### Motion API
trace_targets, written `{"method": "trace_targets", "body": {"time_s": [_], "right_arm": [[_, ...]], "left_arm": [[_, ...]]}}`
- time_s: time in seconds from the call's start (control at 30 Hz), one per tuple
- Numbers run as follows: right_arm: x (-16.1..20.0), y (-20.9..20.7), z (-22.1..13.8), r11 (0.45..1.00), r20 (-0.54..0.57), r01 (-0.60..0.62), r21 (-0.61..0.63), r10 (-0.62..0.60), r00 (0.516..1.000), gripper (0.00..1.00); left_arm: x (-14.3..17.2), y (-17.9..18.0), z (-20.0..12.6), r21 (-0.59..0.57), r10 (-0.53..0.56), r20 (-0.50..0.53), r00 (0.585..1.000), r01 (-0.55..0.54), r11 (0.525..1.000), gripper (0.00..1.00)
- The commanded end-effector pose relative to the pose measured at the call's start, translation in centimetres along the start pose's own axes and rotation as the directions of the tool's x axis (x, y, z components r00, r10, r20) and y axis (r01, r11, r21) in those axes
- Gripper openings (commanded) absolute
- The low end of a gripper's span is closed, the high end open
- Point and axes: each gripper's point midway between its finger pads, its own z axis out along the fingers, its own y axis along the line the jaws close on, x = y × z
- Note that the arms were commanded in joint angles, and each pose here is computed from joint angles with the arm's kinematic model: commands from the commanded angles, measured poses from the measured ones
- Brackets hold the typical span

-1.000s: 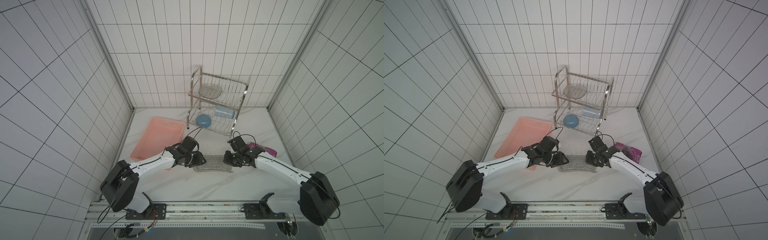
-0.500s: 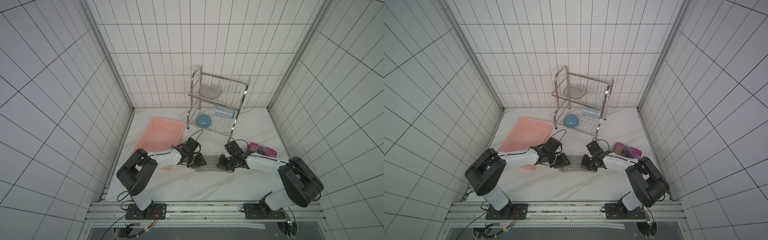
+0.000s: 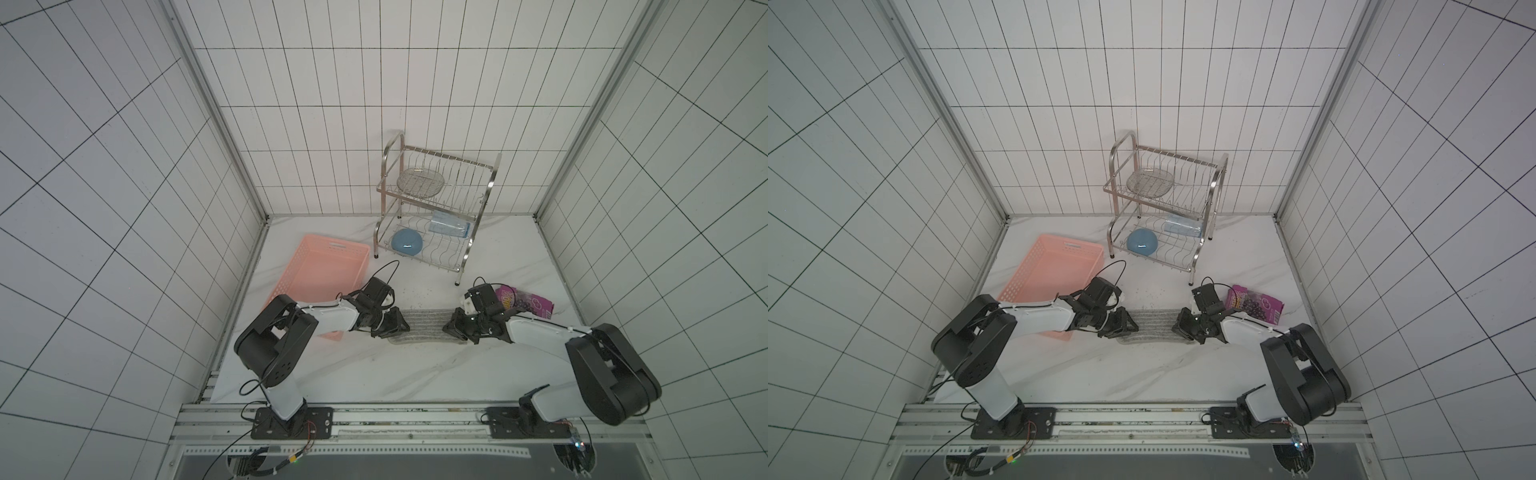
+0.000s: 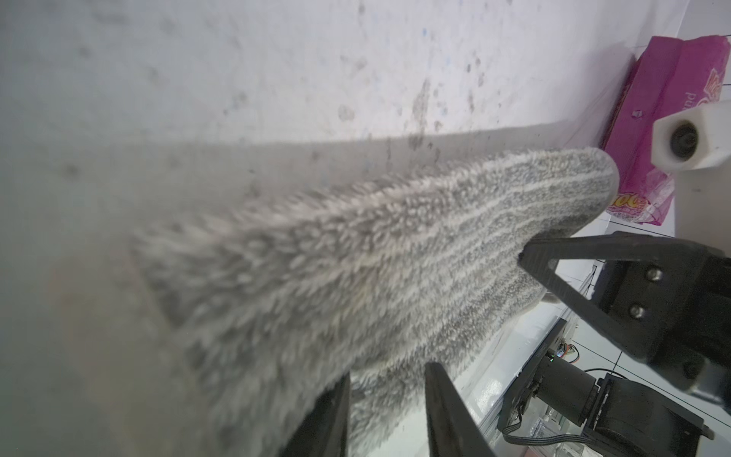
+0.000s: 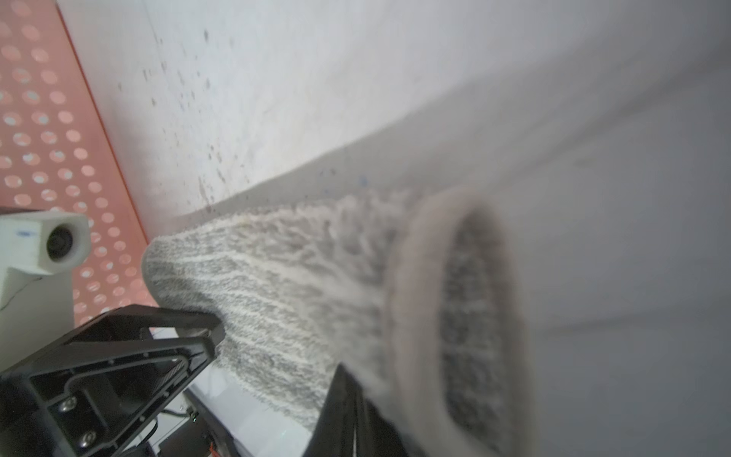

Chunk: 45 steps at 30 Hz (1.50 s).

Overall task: Fold the square dishcloth
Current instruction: Smooth out the cleaning item at the center of the board.

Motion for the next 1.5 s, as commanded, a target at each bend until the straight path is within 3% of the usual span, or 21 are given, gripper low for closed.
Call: {"method": "trace_targets", "body": {"time_s": [0.0,0.13,0.37,0.63,1.03,1.47], "right_arm": [[-0.3,-2.9,-1.4,0.995,0.039,-0.018,0.103,0.014,0.999,0.09],[-1.1,-3.6,-2.7,0.989,0.077,-0.019,0.147,0.008,0.997,0.08],[-3.0,1.4,-5.2,0.994,0.148,0.086,0.071,-0.096,0.984,0.11],[-4.5,4.4,-4.0,0.992,0.146,0.12,0.031,-0.123,0.982,0.1],[-5.9,-0.8,-1.2,0.984,0.118,0.019,0.178,-0.041,0.992,0.08],[-6.6,-2.3,-0.1,0.963,0.087,0.09,0.255,-0.116,0.99,0.07]], "left_arm": [[0.8,3.6,0.8,-0.111,-0.048,-0.01,0.999,0.047,0.993,0.35],[0.7,3.3,0.7,-0.1,-0.045,-0.011,0.999,0.044,0.994,0.35],[0.7,2.4,0.4,-0.082,-0.034,-0.004,0.999,0.033,0.996,0.35],[0.6,2.4,0.4,-0.083,-0.031,-0.003,1.0,0.031,0.996,0.35],[0.6,2.7,0.3,-0.095,-0.035,0.0,0.999,0.035,0.995,0.35],[0.6,2.4,-0.4,-0.103,-0.016,0.002,1.0,0.016,0.995,0.38]]}}
